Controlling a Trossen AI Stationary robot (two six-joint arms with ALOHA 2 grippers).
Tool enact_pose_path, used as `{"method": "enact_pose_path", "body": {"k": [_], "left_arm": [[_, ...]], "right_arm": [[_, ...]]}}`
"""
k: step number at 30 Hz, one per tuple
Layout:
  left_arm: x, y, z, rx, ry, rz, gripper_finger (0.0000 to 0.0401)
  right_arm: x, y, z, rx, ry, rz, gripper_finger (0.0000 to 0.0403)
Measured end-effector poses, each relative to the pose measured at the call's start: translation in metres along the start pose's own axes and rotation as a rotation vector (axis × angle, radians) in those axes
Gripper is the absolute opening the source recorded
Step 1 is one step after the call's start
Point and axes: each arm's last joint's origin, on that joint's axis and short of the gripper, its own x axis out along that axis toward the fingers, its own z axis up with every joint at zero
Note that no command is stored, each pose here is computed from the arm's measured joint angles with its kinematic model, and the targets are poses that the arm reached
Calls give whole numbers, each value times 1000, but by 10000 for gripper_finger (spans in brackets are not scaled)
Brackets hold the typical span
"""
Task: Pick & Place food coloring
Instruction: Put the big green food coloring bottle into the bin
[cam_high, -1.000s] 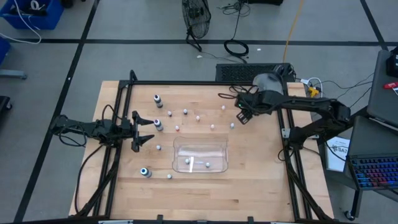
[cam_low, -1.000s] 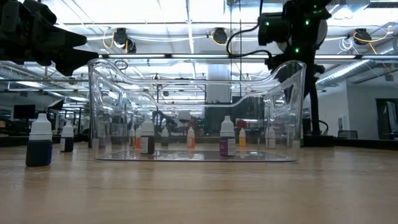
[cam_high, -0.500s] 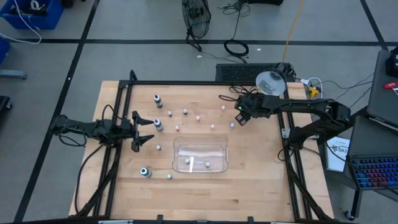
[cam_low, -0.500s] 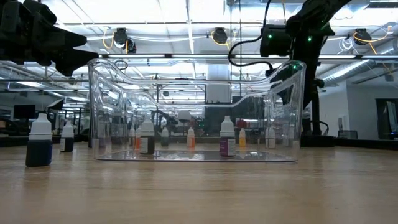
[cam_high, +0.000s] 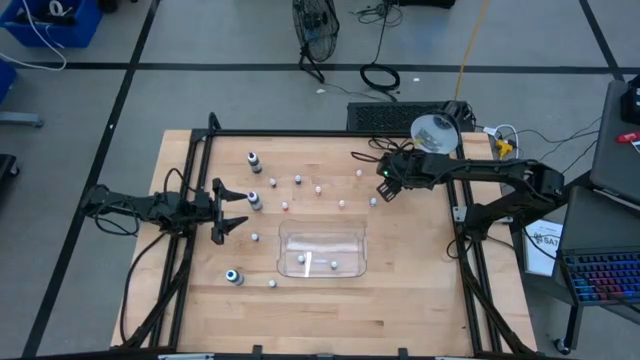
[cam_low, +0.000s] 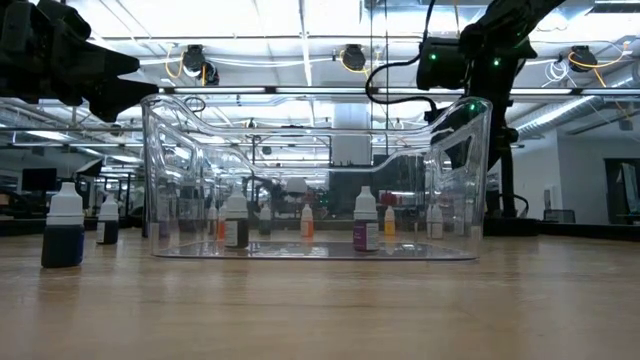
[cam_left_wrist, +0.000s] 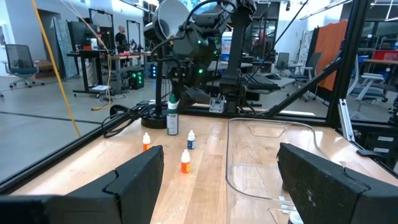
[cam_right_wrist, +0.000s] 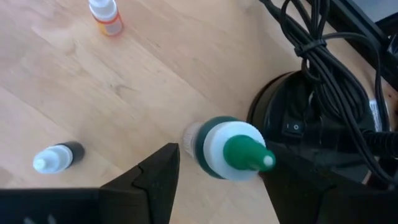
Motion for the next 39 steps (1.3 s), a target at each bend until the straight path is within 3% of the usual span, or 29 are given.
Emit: {"method": "enact_pose_path", "body": {"k": [22, 29, 32, 33, 36, 39], "left_arm": [[0, 0, 0, 0, 0, 0, 310], [0, 0, 0, 0, 0, 0, 310], [0, 0, 0, 0, 0, 0, 310], [0, 0, 0, 0, 0, 0, 310], [0, 0, 0, 0, 0, 0, 310], [0, 0, 0, 0, 0, 0, 310]], "right_arm": [[12, 1, -8, 4, -20, 8, 196], [12, 1, -8, -9, -21, 5, 118], [11, 2, -8, -39, -25, 8, 114], [10, 4, -9, -53, -30, 14, 102], [3, 12, -9, -98, -78, 54, 14], [-12, 20, -12, -119, -150, 105, 1]]}}
